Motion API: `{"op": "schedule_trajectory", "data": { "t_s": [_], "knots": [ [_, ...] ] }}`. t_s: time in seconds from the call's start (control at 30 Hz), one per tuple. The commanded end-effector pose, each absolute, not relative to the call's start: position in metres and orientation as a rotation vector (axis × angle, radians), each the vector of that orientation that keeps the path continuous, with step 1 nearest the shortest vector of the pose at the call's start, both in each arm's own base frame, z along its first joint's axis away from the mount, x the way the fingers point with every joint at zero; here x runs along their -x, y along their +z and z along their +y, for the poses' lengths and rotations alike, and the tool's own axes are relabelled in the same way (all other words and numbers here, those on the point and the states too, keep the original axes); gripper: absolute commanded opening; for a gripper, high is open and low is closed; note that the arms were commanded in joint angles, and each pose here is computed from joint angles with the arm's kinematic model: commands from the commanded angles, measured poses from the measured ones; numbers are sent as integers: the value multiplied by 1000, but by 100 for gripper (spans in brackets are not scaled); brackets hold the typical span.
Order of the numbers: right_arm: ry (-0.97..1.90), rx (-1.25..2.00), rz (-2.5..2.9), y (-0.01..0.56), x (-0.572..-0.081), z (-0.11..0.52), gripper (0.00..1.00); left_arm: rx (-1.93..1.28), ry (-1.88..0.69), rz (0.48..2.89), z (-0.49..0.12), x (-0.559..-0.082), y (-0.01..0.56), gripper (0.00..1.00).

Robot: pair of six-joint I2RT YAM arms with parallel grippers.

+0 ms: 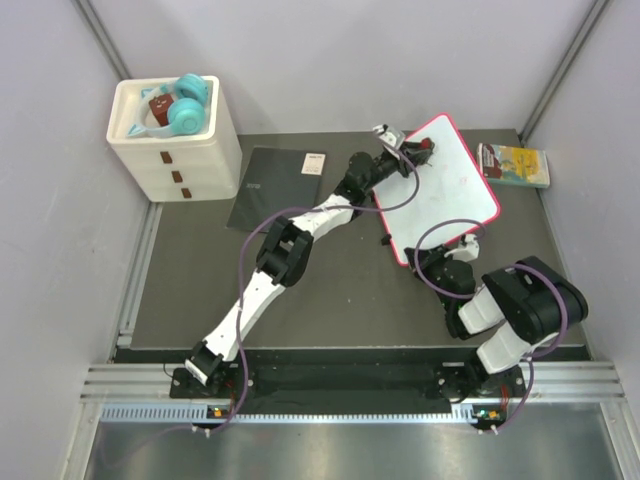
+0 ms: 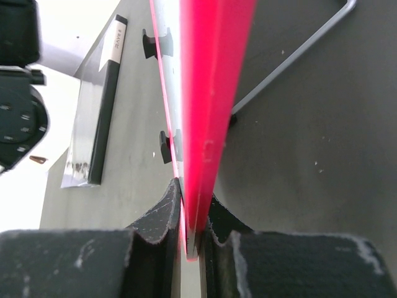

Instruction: Erase the whiteboard

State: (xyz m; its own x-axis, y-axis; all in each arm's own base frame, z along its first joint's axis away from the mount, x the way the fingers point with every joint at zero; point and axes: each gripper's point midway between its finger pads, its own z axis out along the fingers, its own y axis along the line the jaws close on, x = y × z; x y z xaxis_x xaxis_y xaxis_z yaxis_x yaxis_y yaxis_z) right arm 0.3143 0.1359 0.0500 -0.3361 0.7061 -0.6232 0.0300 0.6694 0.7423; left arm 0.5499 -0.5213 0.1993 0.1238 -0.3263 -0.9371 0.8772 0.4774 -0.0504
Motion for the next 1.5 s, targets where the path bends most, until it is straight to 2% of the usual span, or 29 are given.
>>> {"op": "schedule_trajectory", "data": {
  "t_s": [0.0, 0.17, 0.43, 0.8, 1.0, 1.3, 1.47],
  "knots": [
    [653, -421, 2319, -54, -225, 141, 0, -728, -1110, 957, -559, -491, 248, 0],
    [655, -425, 2317, -54, -224, 141, 0, -736, -1090, 940, -571, -479, 252, 0],
    [656, -391, 2306, -49, -223, 143, 0, -580, -836, 1091, -531, -546, 219, 0],
    [610, -339, 2311, -49, -221, 144, 0, -451, -697, 1191, -476, -606, 183, 0],
    [600, -335, 2313, -49, -222, 143, 0, -546, -830, 1095, -493, -582, 203, 0],
    [582, -333, 2320, -51, -221, 142, 0, -704, -1082, 956, -551, -499, 237, 0],
    [583, -329, 2321, -51, -221, 143, 0, -590, -915, 1027, -538, -533, 230, 0]
  ]
}}
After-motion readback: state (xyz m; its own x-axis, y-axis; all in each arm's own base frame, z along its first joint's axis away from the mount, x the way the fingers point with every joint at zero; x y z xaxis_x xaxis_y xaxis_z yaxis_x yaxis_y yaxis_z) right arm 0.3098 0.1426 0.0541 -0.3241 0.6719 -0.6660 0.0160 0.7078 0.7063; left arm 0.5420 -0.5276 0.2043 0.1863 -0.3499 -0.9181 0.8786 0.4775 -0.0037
